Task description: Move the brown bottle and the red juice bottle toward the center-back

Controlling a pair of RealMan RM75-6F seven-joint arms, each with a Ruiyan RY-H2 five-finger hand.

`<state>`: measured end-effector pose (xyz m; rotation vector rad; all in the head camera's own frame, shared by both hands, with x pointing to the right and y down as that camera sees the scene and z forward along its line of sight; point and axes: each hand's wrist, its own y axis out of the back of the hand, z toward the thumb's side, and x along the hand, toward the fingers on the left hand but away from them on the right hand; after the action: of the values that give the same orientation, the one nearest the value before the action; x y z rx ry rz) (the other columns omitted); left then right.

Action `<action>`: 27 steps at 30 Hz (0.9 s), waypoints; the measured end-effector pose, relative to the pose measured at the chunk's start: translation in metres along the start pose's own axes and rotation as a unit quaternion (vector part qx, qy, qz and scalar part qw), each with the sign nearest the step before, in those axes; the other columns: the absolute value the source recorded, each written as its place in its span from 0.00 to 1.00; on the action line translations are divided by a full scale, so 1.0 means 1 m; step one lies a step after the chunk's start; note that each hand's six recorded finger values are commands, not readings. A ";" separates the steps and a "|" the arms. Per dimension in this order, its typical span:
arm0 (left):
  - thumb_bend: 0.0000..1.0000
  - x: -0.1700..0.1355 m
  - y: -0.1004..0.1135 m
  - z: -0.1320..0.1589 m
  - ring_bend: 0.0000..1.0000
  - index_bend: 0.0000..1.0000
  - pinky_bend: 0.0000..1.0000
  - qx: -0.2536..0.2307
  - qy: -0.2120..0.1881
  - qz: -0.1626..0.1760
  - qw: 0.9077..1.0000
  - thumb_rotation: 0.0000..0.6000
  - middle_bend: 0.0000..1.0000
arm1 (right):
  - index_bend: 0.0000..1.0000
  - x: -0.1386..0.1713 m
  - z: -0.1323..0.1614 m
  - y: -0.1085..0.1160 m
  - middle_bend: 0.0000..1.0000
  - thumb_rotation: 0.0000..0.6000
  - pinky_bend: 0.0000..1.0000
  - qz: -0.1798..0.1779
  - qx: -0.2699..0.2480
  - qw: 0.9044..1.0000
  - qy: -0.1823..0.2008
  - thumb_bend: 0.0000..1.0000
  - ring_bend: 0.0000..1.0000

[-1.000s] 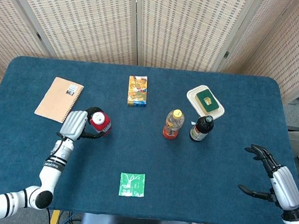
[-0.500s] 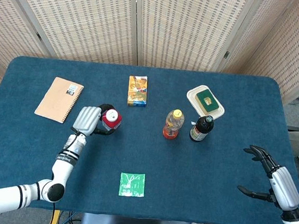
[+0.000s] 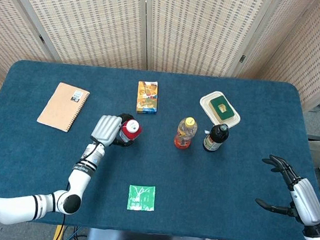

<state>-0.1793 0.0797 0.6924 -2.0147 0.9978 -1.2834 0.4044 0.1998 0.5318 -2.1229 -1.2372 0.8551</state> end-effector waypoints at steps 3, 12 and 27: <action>0.17 0.004 -0.003 0.004 0.52 0.49 0.56 0.000 -0.001 -0.004 1.000 1.00 0.50 | 0.05 0.000 -0.001 0.000 0.21 1.00 0.33 0.000 -0.001 1.000 -0.001 0.04 0.10; 0.17 0.013 -0.006 0.017 0.52 0.49 0.56 -0.007 -0.006 -0.008 1.000 1.00 0.50 | 0.05 -0.001 -0.002 0.001 0.21 1.00 0.33 0.000 -0.005 1.000 -0.004 0.03 0.10; 0.17 0.025 -0.022 0.017 0.52 0.49 0.57 -0.009 0.007 -0.021 1.000 1.00 0.50 | 0.05 -0.001 -0.003 0.003 0.21 1.00 0.33 -0.001 -0.010 1.000 -0.005 0.03 0.10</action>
<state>-0.1503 0.0729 0.7146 -2.0518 0.9819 -1.3167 0.4084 0.1974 0.5319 -2.1356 -1.2565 0.8564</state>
